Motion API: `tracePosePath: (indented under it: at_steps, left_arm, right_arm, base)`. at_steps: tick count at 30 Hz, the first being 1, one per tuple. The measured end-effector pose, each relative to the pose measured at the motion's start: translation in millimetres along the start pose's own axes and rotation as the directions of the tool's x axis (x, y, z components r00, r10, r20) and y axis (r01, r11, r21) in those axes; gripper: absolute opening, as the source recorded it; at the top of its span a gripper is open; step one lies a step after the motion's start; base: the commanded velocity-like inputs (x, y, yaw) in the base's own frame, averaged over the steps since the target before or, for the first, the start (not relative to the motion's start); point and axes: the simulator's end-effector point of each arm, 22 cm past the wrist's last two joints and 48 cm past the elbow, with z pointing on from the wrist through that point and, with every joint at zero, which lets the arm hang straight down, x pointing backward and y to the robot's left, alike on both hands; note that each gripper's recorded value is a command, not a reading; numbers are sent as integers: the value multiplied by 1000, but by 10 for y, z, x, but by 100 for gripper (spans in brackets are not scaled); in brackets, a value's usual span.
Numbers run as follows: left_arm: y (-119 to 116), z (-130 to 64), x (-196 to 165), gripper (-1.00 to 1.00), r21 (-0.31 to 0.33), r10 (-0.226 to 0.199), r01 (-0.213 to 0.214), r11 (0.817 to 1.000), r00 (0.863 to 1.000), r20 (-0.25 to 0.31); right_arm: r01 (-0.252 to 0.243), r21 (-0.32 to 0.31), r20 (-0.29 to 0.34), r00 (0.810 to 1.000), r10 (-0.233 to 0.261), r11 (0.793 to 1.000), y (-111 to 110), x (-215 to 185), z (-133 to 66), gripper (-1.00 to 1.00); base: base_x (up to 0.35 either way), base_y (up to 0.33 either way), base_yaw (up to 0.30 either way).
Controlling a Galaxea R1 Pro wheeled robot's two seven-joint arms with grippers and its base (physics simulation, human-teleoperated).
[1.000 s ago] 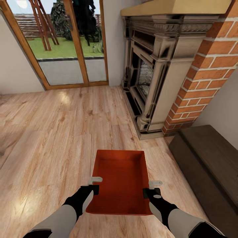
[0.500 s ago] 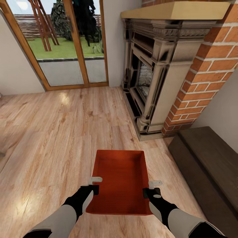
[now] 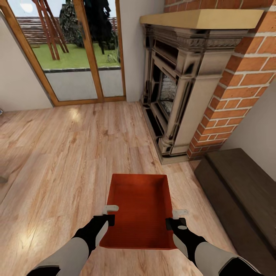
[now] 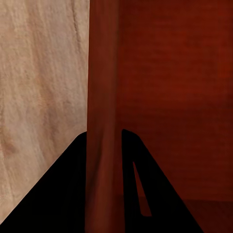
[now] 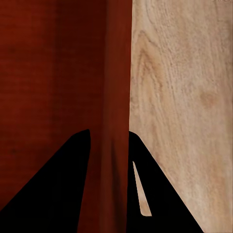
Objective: Move the two storage containers from the living room to the garage. In the garage, place one container on the floor and stack the other container on top of it (either order is fine).
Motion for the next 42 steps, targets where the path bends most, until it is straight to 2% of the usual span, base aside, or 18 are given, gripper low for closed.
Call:
tracePosePath:
  at_steps: [42]
  left_arm:
    - [25, -588, -144, -100, 1, -1, 1, 1000, 1000, -2]
  right_arm:
    - [1, -2, -2, 1000, -1, 1000, -63, -247, -550, -100]
  base:
    - [0, 0, 0]
